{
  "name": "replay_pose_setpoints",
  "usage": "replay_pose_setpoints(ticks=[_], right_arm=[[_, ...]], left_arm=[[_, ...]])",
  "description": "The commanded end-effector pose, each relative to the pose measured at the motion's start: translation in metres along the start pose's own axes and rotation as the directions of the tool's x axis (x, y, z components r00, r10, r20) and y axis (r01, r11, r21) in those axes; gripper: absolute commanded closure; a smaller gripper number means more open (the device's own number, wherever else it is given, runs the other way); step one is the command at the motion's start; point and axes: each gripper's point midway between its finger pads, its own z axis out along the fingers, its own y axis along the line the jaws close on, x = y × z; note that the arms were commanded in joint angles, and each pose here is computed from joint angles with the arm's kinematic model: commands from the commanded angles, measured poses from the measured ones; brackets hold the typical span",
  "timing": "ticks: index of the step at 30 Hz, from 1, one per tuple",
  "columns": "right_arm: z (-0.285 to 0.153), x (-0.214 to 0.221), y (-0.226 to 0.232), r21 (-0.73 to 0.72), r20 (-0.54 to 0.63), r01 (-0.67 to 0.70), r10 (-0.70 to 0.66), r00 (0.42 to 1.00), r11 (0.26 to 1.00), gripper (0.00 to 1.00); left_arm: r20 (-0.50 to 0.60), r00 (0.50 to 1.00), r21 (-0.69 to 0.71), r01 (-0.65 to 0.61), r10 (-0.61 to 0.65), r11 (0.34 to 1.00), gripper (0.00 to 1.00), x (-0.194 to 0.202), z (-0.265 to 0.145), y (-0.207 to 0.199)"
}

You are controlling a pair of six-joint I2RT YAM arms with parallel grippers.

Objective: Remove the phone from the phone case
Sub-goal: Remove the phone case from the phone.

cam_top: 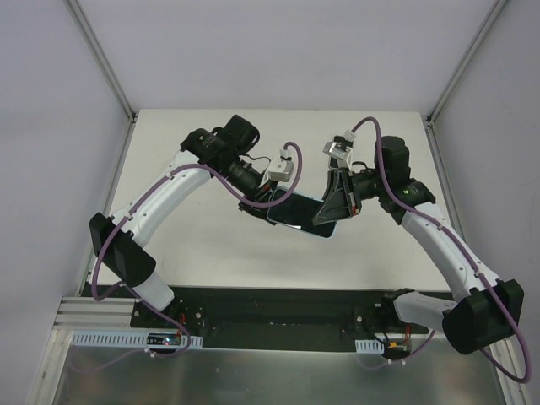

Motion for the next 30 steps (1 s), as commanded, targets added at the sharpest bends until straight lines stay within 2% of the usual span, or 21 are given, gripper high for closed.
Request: replay_pose_setpoints(ticks=[1, 11, 15, 22, 25, 30], right_arm=[[0.012, -0.008, 0.034, -0.072, -0.043, 0.212, -0.216, 0.975, 0.975, 1.0], [0.002, -0.012, 0.021, 0.014, 0.015, 0.243, -0.244, 0.97, 0.97, 1.0], [-0.003, -0.014, 0.015, 0.045, 0.034, 0.253, -0.254, 0.967, 0.967, 1.0], [-0.007, -0.016, 0.002, 0.093, 0.057, 0.252, -0.258, 0.964, 0.963, 1.0], [-0.008, -0.014, -0.003, 0.123, 0.057, 0.253, -0.262, 0.963, 0.96, 1.0], [-0.011, -0.012, -0.01, 0.177, 0.043, 0.288, -0.3, 0.953, 0.941, 1.0]], left_arm=[[0.058, 0.96, -0.056, -0.272, 0.275, 0.961, 1.0, -0.039, 0.018, 0.025], [0.063, 0.974, -0.148, -0.208, 0.219, 0.967, 1.0, -0.041, -0.013, 0.014], [0.051, 0.981, -0.202, -0.173, 0.187, 0.964, 0.81, -0.036, -0.026, 0.012], [0.1, 0.985, -0.272, -0.111, 0.143, 0.956, 0.35, -0.036, -0.056, 0.006], [0.116, 0.985, -0.293, -0.09, 0.129, 0.952, 0.26, -0.038, -0.064, 0.0], [0.128, 0.988, -0.361, -0.033, 0.084, 0.932, 0.24, -0.043, -0.079, -0.002]])
